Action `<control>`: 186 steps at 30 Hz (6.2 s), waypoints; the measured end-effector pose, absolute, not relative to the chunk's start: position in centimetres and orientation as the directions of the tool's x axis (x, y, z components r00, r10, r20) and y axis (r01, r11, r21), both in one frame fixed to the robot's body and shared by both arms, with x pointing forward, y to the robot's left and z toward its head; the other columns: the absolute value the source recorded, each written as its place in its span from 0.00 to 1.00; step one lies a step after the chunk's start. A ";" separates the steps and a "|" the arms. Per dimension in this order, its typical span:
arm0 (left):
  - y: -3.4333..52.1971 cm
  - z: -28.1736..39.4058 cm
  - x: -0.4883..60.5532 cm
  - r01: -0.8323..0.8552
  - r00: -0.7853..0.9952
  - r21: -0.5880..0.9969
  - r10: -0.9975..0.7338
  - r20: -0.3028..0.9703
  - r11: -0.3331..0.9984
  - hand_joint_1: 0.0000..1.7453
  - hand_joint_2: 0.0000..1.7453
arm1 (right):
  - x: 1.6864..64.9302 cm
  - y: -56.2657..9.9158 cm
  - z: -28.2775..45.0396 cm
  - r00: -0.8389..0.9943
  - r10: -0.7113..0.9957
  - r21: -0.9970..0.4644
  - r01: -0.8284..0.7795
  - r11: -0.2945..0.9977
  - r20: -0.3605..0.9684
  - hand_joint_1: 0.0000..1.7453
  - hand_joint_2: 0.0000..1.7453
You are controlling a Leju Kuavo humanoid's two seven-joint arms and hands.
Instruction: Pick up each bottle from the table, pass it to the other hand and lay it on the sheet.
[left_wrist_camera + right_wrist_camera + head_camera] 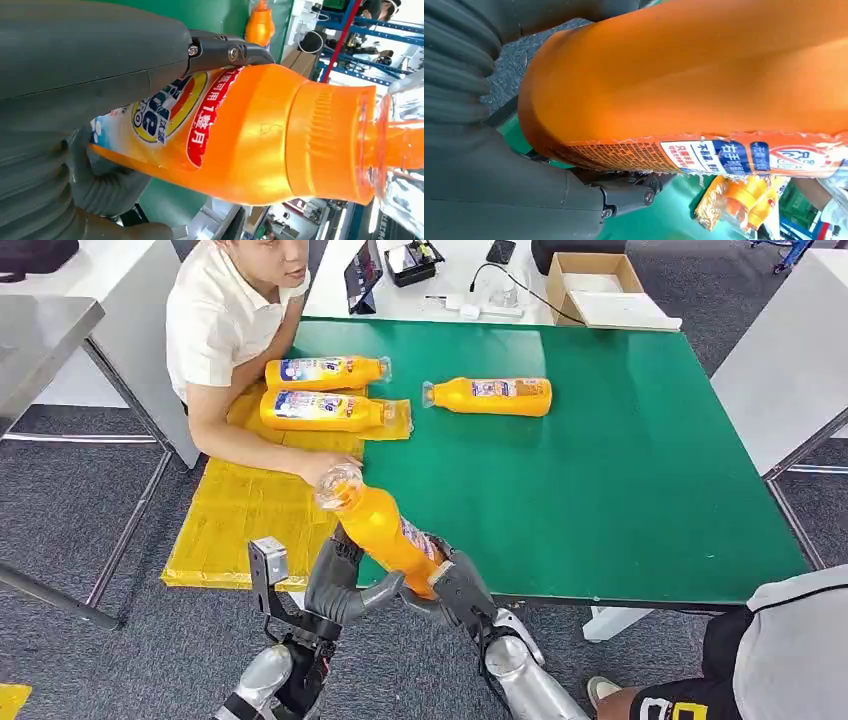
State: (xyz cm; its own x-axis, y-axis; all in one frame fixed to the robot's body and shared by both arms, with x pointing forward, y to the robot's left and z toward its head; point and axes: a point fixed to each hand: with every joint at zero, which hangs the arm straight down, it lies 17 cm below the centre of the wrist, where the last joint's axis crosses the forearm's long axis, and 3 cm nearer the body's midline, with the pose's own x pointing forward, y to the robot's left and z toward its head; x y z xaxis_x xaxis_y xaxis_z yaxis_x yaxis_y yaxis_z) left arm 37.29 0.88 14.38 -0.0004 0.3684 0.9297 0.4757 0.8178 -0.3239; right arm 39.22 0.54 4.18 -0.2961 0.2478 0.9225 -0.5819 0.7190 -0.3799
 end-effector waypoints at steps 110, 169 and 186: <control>12.2 0.1 51.2 0.304 -0.123 0.909 -0.935 0.334 0.284 0.00 1.00 | 36.4 -6.0 25.5 -0.704 0.140 -0.107 0.091 0.990 0.697 0.00 1.00; 12.8 22.5 38.8 0.185 -0.405 -0.226 0.284 0.869 0.956 0.00 1.00 | 45.9 -20.3 2.8 -0.232 0.922 -0.944 0.047 0.328 0.309 0.00 1.00; 10.0 21.4 39.4 0.279 -0.316 -0.248 0.332 0.888 0.928 0.00 1.00 | 49.8 -20.1 1.4 -0.171 0.961 -0.976 -0.043 0.211 0.216 0.00 1.00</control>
State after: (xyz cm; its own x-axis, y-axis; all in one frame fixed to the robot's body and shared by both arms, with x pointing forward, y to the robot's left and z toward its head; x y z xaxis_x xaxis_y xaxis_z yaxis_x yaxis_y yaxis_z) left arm 39.41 10.02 21.44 -0.3164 0.3324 0.8885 0.2787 0.9278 -0.2478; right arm 49.75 -20.11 1.36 -0.1708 0.9614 0.2156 -0.0429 0.2114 -0.9765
